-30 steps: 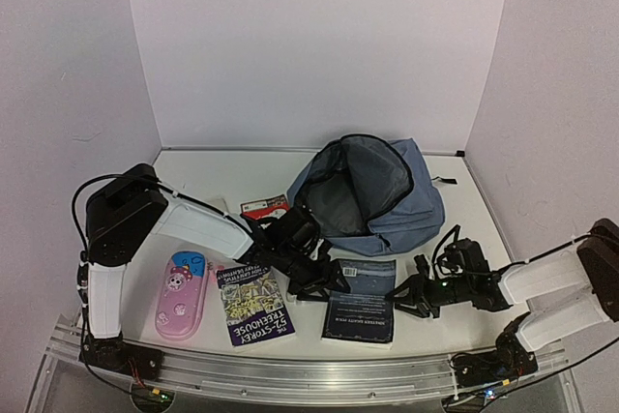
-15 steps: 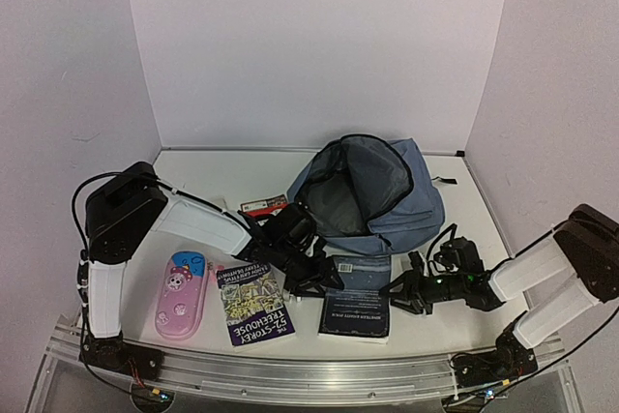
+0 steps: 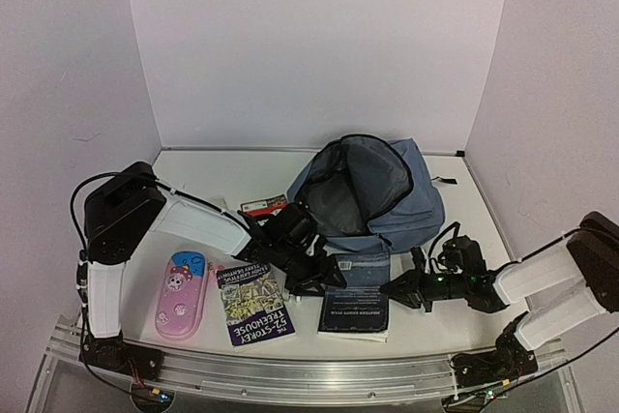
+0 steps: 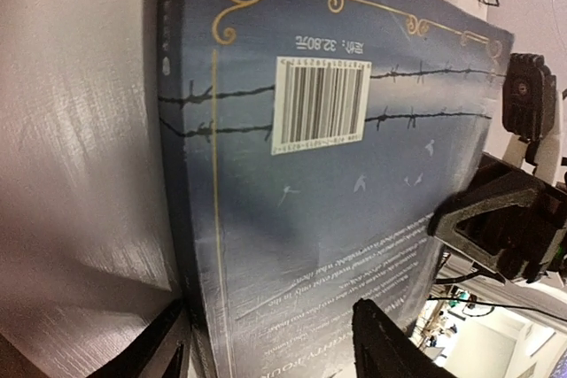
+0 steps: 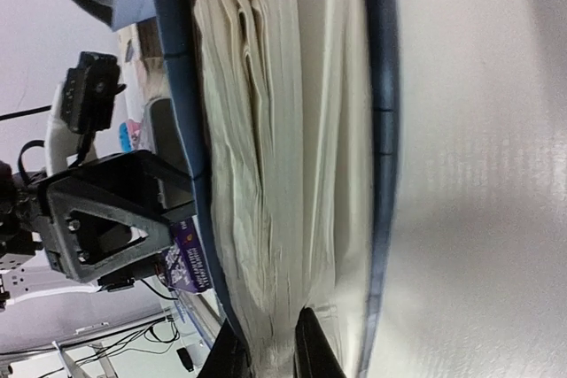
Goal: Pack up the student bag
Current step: Pick up the book from the center of the board.
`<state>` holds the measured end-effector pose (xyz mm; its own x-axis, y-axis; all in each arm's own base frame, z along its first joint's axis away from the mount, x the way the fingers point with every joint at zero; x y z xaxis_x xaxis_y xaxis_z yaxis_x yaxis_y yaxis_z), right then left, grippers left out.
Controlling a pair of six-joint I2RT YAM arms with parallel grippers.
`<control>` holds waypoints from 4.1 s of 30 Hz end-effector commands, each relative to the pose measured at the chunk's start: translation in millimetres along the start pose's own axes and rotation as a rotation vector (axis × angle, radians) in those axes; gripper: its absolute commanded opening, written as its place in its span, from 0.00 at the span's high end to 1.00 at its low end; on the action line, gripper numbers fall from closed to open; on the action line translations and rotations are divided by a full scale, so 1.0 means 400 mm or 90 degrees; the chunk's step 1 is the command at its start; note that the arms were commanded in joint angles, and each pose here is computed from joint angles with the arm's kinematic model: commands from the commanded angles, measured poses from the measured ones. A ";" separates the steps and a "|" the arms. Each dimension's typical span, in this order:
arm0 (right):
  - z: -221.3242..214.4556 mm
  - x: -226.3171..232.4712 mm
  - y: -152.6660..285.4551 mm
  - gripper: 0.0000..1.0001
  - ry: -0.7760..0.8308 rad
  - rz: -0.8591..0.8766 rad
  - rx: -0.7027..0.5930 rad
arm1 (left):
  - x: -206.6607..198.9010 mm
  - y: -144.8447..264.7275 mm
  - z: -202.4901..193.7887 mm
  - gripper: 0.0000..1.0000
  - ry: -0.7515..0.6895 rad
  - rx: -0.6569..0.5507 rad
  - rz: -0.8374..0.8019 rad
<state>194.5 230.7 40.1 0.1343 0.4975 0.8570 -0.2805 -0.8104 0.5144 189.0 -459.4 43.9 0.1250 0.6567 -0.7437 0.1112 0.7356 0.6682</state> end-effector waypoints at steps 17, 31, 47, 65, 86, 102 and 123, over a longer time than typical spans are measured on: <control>0.015 0.406 0.211 1.00 0.155 0.338 -0.106 | -0.260 0.267 0.017 0.15 -0.172 -0.154 -0.166; -0.023 0.503 0.295 1.00 0.220 0.424 -0.100 | -0.316 0.298 0.000 0.15 -0.197 -0.145 -0.235; 0.052 0.433 0.222 0.08 0.222 0.304 -0.169 | -0.321 0.374 -0.025 1.00 -0.253 -0.168 -0.242; -0.002 0.550 0.155 0.02 0.536 0.189 0.034 | -0.341 0.521 -0.220 1.00 -0.486 0.079 -0.291; -0.144 0.640 0.134 0.95 0.545 0.341 0.172 | -0.394 0.535 -0.192 0.86 -0.523 0.037 -0.314; -0.053 0.820 0.326 1.00 0.465 0.526 -0.144 | -0.380 0.744 0.003 0.04 -0.472 -0.428 -0.245; 0.031 0.825 0.354 1.00 0.401 0.517 -0.288 | -0.385 0.714 -0.077 0.06 -0.497 -0.314 -0.356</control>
<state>215.0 293.1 332.7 -0.6132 0.1544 0.7747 -0.3901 -0.9120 -0.1270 182.1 -344.6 333.2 0.7684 0.1344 -0.6256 -0.1011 0.9909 0.0887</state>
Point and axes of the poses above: each gripper's point midway between its finger pads, its own y axis back along the fingers, its own x axis along the line the jaws close on, z = x × y, the point moved 1 cm from there along y, back along the fingers, and after that the axes turned 2 degrees about -y, right-handed, at the moved point
